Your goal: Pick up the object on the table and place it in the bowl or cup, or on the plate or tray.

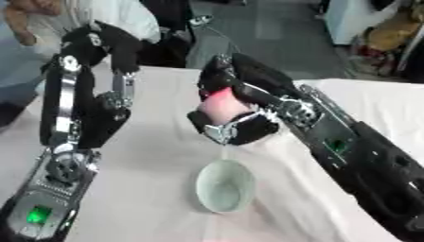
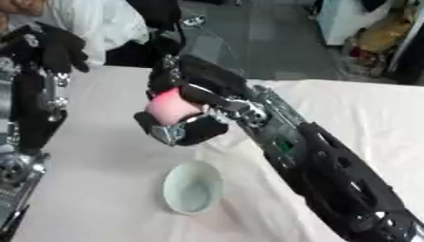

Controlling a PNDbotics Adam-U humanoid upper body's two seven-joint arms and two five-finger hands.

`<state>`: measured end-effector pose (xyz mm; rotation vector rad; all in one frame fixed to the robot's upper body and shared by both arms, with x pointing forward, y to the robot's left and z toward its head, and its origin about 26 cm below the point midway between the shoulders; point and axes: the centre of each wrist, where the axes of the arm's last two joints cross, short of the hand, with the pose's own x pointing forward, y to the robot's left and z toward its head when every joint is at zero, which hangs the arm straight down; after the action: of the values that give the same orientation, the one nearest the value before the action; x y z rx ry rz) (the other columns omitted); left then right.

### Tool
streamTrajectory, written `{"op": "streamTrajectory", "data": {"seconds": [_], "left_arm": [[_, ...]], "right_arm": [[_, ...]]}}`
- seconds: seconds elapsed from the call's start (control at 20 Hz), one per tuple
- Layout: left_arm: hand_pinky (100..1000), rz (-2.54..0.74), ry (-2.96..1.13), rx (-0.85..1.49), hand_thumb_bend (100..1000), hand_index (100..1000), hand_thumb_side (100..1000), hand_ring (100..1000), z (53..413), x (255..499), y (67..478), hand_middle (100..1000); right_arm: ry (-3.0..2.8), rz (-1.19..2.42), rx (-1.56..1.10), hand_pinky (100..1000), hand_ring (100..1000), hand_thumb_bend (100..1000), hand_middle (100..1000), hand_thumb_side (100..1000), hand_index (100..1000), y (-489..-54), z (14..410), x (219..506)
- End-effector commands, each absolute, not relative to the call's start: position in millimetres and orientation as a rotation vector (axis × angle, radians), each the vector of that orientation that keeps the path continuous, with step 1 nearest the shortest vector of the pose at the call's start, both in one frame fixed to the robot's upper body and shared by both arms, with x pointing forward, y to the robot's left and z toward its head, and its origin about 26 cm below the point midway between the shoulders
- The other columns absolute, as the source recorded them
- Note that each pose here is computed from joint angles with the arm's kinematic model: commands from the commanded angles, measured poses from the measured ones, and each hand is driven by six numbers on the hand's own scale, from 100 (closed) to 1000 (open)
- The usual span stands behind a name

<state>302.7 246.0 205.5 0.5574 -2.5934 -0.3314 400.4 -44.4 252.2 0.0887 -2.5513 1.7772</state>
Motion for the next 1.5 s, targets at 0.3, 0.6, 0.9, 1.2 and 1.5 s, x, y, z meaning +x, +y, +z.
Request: {"op": "streamTrajectory", "data": {"seconds": [0.3,0.6,0.9,1.2,1.5], "left_arm": [[536,-0.351,-2.612,0.573,100,622,660,386,212.8,300.5,249.0,557],[536,-0.354,-2.613,0.572,100,622,660,386,212.8,300.5,248.8,558],[536,-0.354,-2.614,0.571,100,622,660,386,213.1,300.6,248.6,558],[536,-0.356,-2.616,0.570,100,622,660,387,213.4,300.7,248.3,558],[536,-0.356,-2.619,0.567,100,622,660,387,214.1,300.8,247.8,558]], "right_arm": [[-2.578,1.828,0.112,100,100,100,100,416,258,-38.6,262.5,393.7],[-2.564,1.843,0.129,100,100,100,100,420,258,-38.1,258.2,393.3],[-2.572,1.875,0.145,100,100,100,100,415,259,-35.8,257.4,389.2],[-2.535,1.920,0.165,100,100,100,100,426,260,-35.9,246.7,391.4],[-2.452,1.969,0.169,100,100,100,100,451,258,-43.0,216.7,403.6]]}}
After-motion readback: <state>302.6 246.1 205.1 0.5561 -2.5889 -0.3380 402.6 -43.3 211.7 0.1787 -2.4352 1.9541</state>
